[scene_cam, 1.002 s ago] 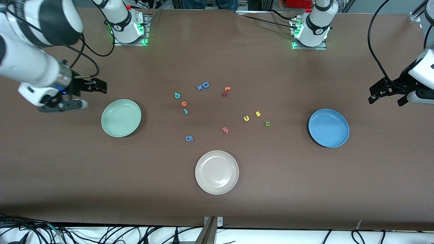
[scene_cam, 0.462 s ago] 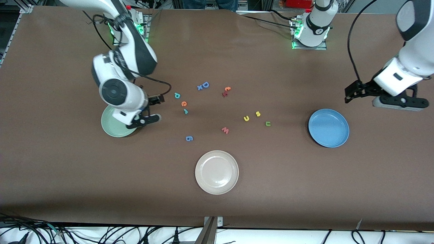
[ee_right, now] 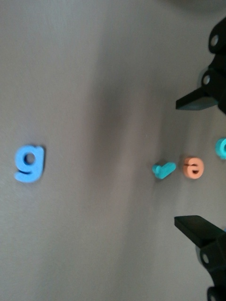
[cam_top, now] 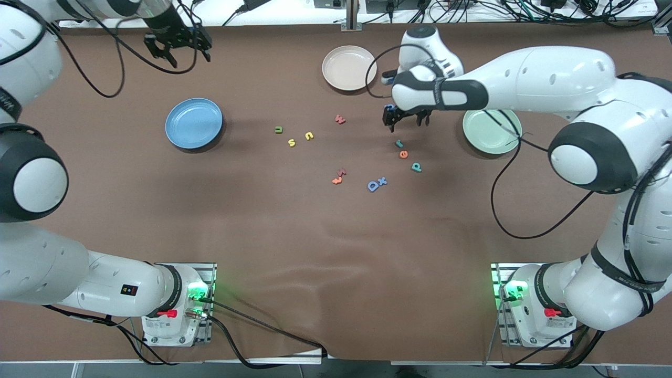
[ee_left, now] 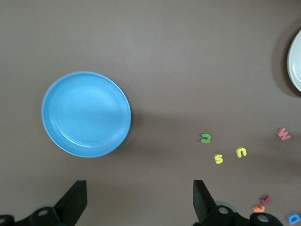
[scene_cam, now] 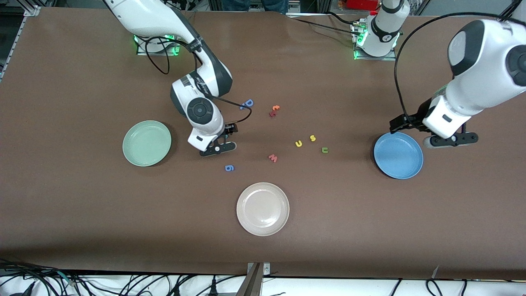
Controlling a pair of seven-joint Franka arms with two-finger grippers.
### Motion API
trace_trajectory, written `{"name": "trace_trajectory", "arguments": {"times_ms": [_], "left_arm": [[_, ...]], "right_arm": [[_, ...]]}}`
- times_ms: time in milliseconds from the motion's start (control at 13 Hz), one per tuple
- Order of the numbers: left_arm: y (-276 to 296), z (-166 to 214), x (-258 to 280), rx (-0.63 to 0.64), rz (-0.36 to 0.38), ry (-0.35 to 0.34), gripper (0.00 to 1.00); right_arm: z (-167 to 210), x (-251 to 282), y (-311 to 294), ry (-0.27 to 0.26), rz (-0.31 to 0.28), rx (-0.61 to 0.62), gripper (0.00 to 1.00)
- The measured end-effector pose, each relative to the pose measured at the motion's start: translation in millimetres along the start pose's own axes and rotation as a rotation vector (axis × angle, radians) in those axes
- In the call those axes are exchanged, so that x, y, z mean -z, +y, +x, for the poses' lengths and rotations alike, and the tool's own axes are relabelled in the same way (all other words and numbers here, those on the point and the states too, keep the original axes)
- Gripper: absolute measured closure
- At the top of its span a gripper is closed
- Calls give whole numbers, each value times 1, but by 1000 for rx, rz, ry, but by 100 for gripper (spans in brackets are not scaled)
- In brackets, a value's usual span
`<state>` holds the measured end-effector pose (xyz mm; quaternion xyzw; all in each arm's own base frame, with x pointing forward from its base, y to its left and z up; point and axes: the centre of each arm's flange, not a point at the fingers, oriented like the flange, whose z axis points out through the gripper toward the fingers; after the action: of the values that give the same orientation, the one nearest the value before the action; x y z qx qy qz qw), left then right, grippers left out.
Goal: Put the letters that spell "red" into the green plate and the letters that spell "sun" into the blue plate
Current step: 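Move the right gripper to a teal letter while the left gripper advances, then place the teal letter on the green plate while the left gripper grips 'u'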
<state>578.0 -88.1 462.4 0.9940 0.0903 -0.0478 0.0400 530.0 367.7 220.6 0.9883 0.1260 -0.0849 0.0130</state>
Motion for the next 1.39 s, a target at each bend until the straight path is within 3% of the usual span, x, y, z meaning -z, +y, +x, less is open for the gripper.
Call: {"name": "trace_trajectory", "arguments": {"times_ms": [77, 308, 385, 462, 925, 1002, 1079, 1233, 1387], "left_arm": [[13, -2, -9, 22, 7, -12, 2], [49, -5, -33, 49, 16, -11, 3], [60, -2, -44, 59, 15, 1, 3], [72, 1, -59, 68, 13, 15, 3], [129, 7, -188, 72, 19, 117, 7], [127, 0, -205, 61, 15, 146, 7], [123, -8, -220, 53, 9, 167, 7], [118, -17, -235, 50, 4, 181, 7], [122, -23, -239, 39, 7, 178, 11]], "right_arm": [[-1, -9, -2, -5, -2, 2, 3], [-3, -31, -1, 26, 8, 2, 38], [-6, -38, -2, 30, 9, 4, 39], [-8, -43, -2, 28, 8, 6, 46], [-14, -48, -9, 22, 3, 19, 51], [-14, -48, -9, 22, 3, 19, 59], [-14, -48, -9, 22, 3, 19, 59], [-14, -48, -9, 23, 3, 19, 82], [-14, -47, -11, 25, 4, 23, 85]]}}
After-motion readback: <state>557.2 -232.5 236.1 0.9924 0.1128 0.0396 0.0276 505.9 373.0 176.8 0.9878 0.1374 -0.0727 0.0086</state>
